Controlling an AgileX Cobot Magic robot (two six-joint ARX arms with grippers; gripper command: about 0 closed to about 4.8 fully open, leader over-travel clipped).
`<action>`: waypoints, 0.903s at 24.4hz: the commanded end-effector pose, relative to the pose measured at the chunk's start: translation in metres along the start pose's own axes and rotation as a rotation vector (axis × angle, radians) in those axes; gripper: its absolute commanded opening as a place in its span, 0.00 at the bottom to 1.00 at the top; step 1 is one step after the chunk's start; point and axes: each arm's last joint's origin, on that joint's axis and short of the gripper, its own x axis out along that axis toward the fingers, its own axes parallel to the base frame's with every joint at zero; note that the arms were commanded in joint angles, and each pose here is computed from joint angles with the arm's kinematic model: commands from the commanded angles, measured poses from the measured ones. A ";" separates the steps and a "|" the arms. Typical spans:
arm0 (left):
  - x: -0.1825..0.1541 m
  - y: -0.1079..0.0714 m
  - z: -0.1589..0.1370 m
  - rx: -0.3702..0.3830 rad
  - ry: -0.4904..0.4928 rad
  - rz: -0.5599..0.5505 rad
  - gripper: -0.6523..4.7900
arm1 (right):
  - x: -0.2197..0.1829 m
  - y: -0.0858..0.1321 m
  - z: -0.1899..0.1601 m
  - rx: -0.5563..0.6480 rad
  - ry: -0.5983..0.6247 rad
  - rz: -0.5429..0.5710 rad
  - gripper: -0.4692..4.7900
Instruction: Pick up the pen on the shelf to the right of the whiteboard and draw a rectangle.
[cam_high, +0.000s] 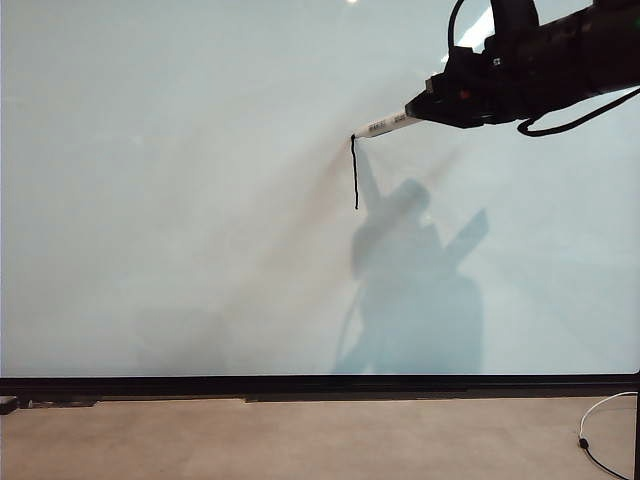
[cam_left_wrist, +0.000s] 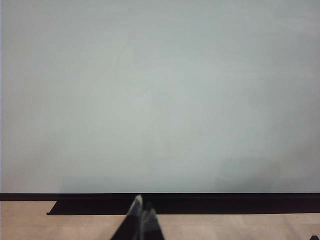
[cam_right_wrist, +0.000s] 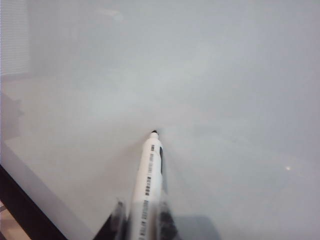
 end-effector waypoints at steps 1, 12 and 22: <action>0.000 0.000 0.001 0.004 -0.008 -0.004 0.11 | 0.002 -0.001 0.003 0.003 -0.024 -0.003 0.08; 0.000 0.000 0.001 0.004 -0.008 -0.004 0.11 | 0.001 -0.003 0.004 0.000 -0.026 -0.042 0.08; 0.000 0.000 0.002 0.004 -0.008 -0.004 0.11 | -0.003 -0.012 0.005 -0.004 -0.021 -0.087 0.08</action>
